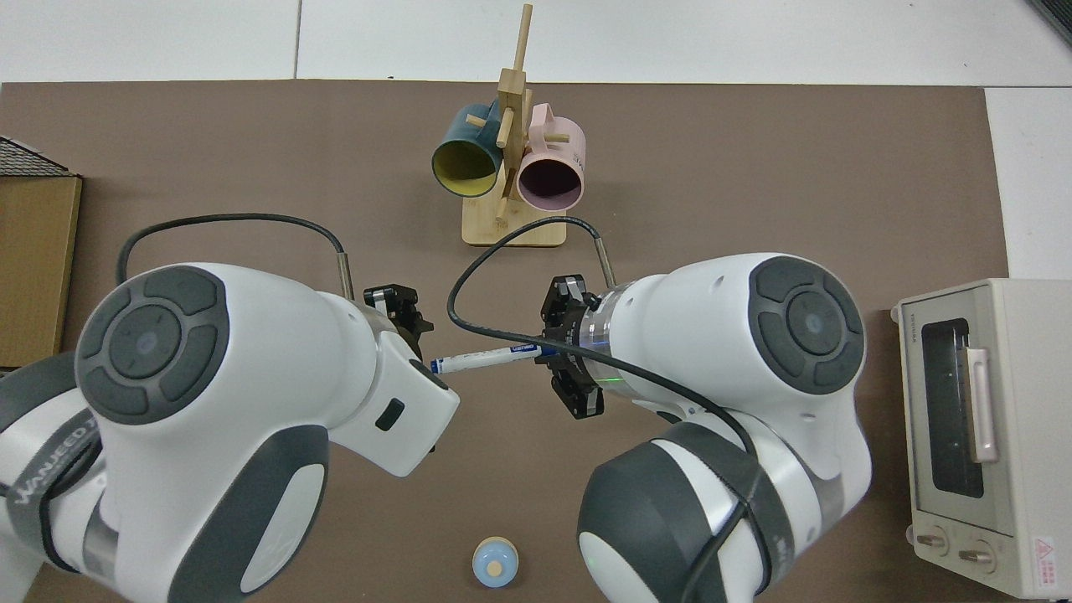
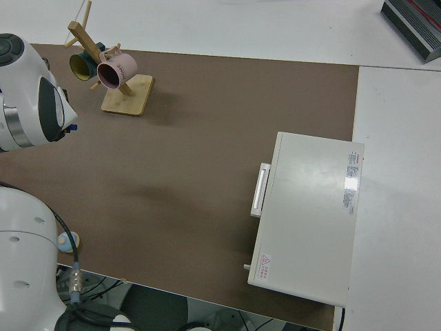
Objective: Put markers into pen holder
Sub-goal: 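Grasp the marker's capped end with the left gripper from the right gripper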
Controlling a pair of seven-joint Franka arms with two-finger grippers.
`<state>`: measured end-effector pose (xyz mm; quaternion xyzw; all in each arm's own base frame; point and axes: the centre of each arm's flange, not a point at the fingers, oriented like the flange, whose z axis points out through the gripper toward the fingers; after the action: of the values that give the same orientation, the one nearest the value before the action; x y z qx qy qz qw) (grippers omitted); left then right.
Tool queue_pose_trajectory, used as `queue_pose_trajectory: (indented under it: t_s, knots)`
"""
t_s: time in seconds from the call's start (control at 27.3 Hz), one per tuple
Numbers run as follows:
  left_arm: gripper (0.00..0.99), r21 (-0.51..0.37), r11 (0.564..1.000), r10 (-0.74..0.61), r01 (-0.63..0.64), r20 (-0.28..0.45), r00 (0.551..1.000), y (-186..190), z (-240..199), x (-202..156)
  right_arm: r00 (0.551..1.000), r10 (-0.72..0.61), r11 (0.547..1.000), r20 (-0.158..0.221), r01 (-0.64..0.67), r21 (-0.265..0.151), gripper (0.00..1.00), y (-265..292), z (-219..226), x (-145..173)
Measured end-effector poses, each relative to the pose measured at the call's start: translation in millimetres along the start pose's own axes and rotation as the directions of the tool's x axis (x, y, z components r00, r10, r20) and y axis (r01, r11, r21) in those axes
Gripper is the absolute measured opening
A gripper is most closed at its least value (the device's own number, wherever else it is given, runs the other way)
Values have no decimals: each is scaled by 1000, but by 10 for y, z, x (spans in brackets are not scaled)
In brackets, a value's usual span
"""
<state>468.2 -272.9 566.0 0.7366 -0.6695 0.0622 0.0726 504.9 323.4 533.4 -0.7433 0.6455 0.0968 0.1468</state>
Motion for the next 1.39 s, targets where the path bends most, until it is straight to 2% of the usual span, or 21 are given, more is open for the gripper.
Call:
queue_pose_trajectory:
  t_s: [0.07, 0.11, 0.15, 0.4, 0.44, 0.48, 0.55, 0.62, 0.7, 0.81, 0.84, 0.88, 0.92, 0.99, 1.32, 1.35, 1.39]
  knots:
    - [916, 0, 1000, -7, 7, 0, 1000, 22, 13, 31, 1000, 0, 1000, 0, 0, 0, 181, 0, -1, -1]
    - [811, -1, 1000, -10, 10, 0, 1000, 33, 18, 47, 1000, 0, 1000, 0, 0, 0, 181, 1, -1, -3]
    - [775, -1, 1000, -11, 11, 0, 1000, 43, 22, 60, 1000, 0, 1000, 1, 0, 0, 181, 2, 0, -5]
    - [744, -1, 1000, -16, 16, 0, 1000, 58, 31, 81, 1000, 11, 1000, 22, -11, -7, 181, 8, -1, -25]
    - [727, -1, 1000, -16, 16, 0, 1000, 58, 31, 81, 1000, 12, 1000, 25, -12, -8, 181, 8, 0, -27]
    - [630, -1, 1000, -17, 17, 0, 1000, 58, 31, 81, 999, 14, 1000, 29, -14, -9, 181, 9, 0, -30]
    - [573, 0, 1000, -17, 17, 0, 1000, 58, 31, 81, 999, 18, 1000, 36, -18, -11, 181, 11, 0, -35]
    - [568, 0, 1000, -17, 17, 0, 1000, 58, 31, 81, 999, 21, 1000, 42, -21, -13, 181, 12, 0, -39]
    - [511, 0, 1000, -17, 17, 0, 1000, 58, 32, 81, 999, 22, 1000, 44, -21, -14, 181, 14, 1, -44]
    - [485, 0, 1000, -18, 18, 0, 1000, 58, 32, 81, 999, 19, 1000, 48, -18, -16, 181, 26, 10, -73]
    - [441, 0, 1000, -18, 18, 0, 1000, 57, 32, 81, 999, 16, 1000, 49, -16, -14, 181, 31, 13, -90]
    - [326, 0, 1000, -18, 18, 0, 1000, 56, 31, 80, 999, 13, 1000, 50, -12, -14, 181, 39, 18, -109]
    - [295, 3, 1000, -19, 19, -1, 1000, 49, 27, 75, 999, 11, 1000, 50, -10, -15, 181, 47, 23, -123]
    - [163, 6, 1000, -24, 24, -1, 1000, 31, 23, 53, 999, 7, 1000, 51, -7, -15, 181, 56, 28, -142]
    - [163, 5, 1000, -24, 24, -1, 1000, 32, 25, 51, 999, 7, 1000, 52, -7, -15, 181, 54, 31, -143]
    - [163, 5, 1000, -24, 24, -1, 1000, 35, 27, 54, 999, 7, 1000, 52, -7, -14, 207, 53, 30, -143]
    - [163, 4, 1000, -23, 23, 0, 1000, 39, 30, 59, 999, 7, 1000, 52, -6, -13, 286, 52, 28, -143]
